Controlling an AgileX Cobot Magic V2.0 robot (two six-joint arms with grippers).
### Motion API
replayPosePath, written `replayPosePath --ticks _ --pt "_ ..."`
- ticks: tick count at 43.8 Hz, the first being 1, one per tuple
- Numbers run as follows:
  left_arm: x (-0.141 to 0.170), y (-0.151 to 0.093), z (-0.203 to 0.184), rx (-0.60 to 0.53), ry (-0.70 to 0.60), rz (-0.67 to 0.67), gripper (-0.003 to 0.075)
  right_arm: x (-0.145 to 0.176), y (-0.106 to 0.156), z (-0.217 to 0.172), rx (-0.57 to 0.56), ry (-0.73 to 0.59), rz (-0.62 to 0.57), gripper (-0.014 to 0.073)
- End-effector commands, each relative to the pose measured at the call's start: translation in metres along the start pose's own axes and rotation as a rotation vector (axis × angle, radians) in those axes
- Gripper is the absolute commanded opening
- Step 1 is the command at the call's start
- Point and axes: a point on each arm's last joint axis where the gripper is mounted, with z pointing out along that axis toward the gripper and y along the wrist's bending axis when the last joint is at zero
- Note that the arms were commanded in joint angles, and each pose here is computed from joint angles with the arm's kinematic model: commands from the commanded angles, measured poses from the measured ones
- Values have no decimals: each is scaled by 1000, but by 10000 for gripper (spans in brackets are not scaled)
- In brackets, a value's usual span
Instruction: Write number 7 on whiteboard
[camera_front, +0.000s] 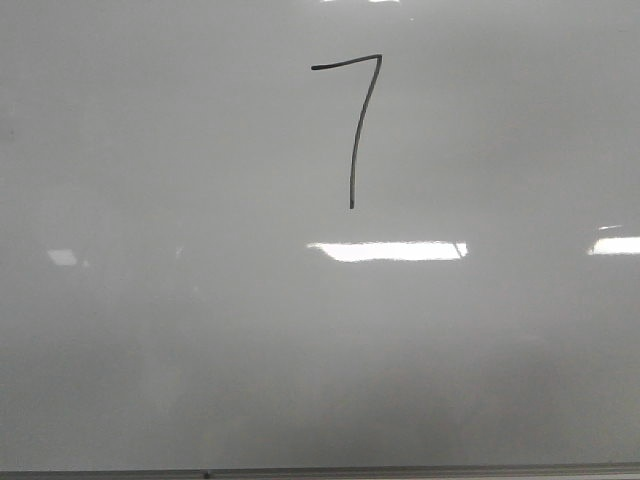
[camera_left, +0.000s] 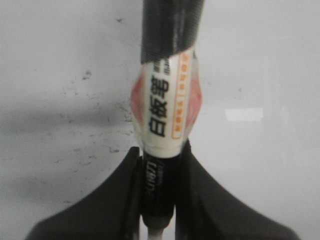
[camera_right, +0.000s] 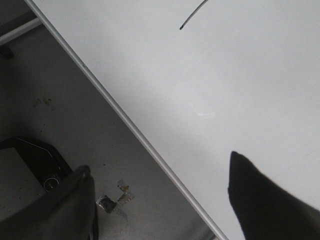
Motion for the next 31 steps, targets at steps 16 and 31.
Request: replayPosePath --ticks 16,31 --pt "-18 4 39 -11 -94 -70 83 -9 -2 -9 28 -74 8 573" --pt "-27 4 44 7 -34 -67 335 -9 -2 -9 27 -74 8 573"
